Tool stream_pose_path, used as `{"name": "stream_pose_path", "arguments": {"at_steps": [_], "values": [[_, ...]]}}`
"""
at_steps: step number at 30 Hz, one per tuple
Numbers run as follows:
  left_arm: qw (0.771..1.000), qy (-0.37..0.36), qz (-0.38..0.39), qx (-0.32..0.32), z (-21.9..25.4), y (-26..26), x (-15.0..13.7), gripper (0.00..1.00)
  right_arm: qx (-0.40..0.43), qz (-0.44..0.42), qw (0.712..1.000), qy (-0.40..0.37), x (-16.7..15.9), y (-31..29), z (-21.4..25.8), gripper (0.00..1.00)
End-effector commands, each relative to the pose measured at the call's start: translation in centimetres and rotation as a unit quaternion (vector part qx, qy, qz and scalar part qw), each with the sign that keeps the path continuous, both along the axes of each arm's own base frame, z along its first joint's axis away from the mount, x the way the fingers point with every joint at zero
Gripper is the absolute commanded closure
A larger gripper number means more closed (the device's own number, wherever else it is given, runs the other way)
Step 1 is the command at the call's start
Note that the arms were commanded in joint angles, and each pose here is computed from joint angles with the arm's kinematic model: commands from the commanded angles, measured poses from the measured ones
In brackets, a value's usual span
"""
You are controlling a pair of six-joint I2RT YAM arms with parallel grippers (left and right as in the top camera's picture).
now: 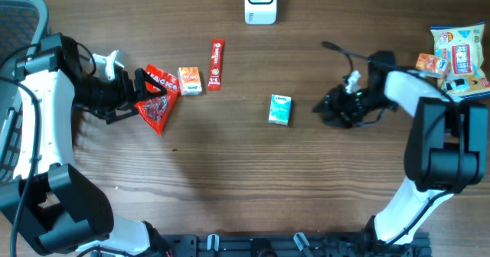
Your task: Scan the item barcode
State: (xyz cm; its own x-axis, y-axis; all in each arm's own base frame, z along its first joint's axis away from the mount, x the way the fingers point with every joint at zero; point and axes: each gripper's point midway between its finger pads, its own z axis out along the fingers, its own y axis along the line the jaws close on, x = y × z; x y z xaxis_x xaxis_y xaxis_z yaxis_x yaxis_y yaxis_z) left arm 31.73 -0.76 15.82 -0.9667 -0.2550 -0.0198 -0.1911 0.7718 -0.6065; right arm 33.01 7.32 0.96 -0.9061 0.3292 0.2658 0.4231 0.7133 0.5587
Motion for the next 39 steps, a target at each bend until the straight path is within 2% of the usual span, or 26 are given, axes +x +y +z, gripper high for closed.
{"name": "stream_pose_path", "arguments": {"at_steps": [1,6,8,9,11,14,16,18,24,35,39], "values": [[1.000,-0.011,-0.006,0.003,0.3,0.0,0.0,0.00,-0.066,0.067,0.994,-0.048,1.7,-1.9,1.8,0.45],[1.000,-0.011,-0.005,0.003,0.3,0.1,0.0,0.00,-0.069,0.108,0.990,-0.056,1.5,0.8,2.6,0.26],[1.000,-0.011,-0.006,0.003,0.3,0.0,0.0,0.00,-0.068,0.129,0.987,-0.067,1.6,2.4,2.5,0.12],[1.000,-0.011,-0.007,0.003,0.3,0.0,0.0,0.00,-0.068,0.137,0.986,-0.072,1.6,3.1,2.4,0.01],[1.000,-0.011,-0.007,0.003,0.3,0.0,0.0,0.00,-0.074,0.160,0.981,-0.087,1.7,5.5,2.3,0.00],[1.000,-0.011,-0.006,0.003,0.3,0.0,0.0,0.00,-0.127,0.159,0.975,-0.087,1.9,6.4,1.5,0.00],[1.000,-0.011,-0.006,0.003,0.3,0.0,0.0,0.00,-0.146,0.157,0.973,-0.090,2.1,7.0,1.3,0.10],[1.000,-0.011,-0.006,0.003,0.3,0.0,0.0,0.00,-0.142,0.162,0.971,-0.099,2.2,7.8,1.2,0.27],[1.000,-0.011,-0.006,0.003,0.3,0.0,0.0,0.00,-0.141,0.166,0.971,-0.094,1.9,8.2,0.6,0.46],[1.000,-0.011,-0.006,0.003,0.3,0.0,0.0,0.00,-0.063,0.160,0.982,-0.074,-0.7,10.0,-2.1,0.47],[1.000,-0.011,-0.006,0.003,0.3,0.0,0.0,0.00,-0.063,0.153,0.984,-0.072,-0.5,10.1,-2.1,0.78]]}}
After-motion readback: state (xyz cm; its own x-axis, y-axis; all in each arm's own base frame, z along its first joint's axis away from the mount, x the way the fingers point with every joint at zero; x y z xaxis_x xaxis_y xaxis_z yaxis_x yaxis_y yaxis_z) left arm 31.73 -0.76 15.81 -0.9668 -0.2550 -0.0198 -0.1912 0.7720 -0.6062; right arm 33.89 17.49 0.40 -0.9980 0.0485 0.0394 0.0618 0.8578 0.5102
